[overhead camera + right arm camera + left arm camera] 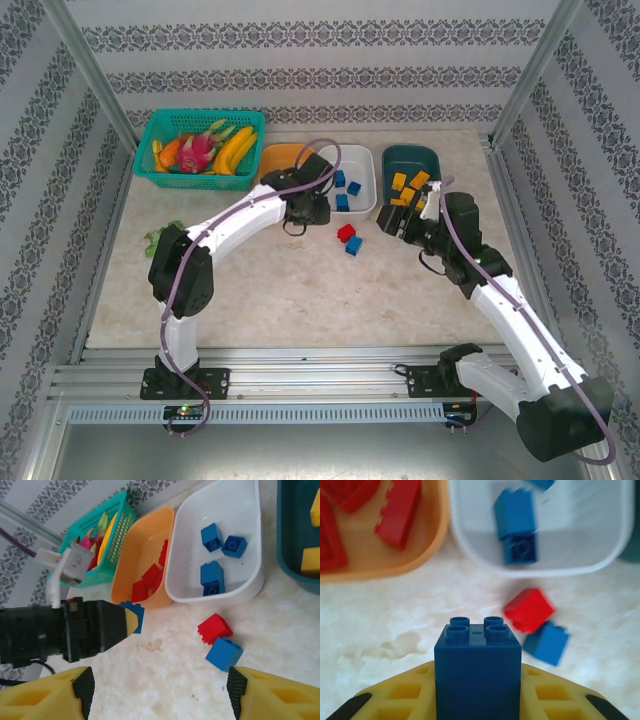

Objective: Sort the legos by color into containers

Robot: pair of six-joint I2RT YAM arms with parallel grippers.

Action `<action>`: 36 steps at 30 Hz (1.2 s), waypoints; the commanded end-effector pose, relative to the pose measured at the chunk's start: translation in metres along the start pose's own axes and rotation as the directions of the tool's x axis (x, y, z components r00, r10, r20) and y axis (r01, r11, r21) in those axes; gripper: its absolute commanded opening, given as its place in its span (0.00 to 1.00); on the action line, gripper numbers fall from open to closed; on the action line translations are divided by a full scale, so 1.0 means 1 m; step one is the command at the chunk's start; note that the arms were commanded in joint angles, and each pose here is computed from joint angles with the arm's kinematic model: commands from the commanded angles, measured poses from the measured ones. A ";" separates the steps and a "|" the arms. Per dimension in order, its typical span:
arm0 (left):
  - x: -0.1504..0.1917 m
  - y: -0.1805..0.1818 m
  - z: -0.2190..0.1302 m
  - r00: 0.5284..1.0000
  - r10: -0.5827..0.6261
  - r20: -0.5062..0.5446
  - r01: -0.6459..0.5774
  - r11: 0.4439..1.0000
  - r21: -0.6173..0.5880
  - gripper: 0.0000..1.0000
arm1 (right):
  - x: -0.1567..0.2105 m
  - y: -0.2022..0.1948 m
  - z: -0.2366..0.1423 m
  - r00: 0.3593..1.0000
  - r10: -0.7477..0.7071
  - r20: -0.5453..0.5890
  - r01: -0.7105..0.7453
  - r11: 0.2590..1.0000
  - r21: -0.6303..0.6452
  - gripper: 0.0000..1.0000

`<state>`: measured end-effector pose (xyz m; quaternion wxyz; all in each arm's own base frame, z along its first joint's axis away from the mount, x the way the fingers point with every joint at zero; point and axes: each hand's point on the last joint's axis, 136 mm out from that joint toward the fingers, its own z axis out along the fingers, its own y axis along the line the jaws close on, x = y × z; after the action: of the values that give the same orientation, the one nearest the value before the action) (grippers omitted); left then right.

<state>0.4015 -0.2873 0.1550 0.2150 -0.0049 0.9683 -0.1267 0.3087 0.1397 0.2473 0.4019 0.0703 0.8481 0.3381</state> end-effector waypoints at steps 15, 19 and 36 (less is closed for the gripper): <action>-0.083 -0.079 0.089 0.994 -0.108 -0.005 0.105 0.956 0.274 0.28 | -0.056 -0.016 0.030 0.989 0.121 0.088 -0.127 0.990 0.062 0.73; -0.078 -0.083 0.108 0.993 -0.115 -0.037 0.121 0.943 0.311 0.32 | -0.047 -0.024 0.030 0.989 0.134 0.068 -0.139 0.987 0.076 0.73; -0.083 -0.064 0.036 0.976 -0.218 -0.012 0.215 0.951 0.224 0.67 | -0.033 -0.031 0.031 0.993 0.120 0.014 -0.121 0.988 0.092 0.73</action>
<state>0.5008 -0.3734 0.1151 0.1804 -0.0531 0.9464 -0.2626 0.3625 0.1220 0.2313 0.3784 0.1508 0.8547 0.3218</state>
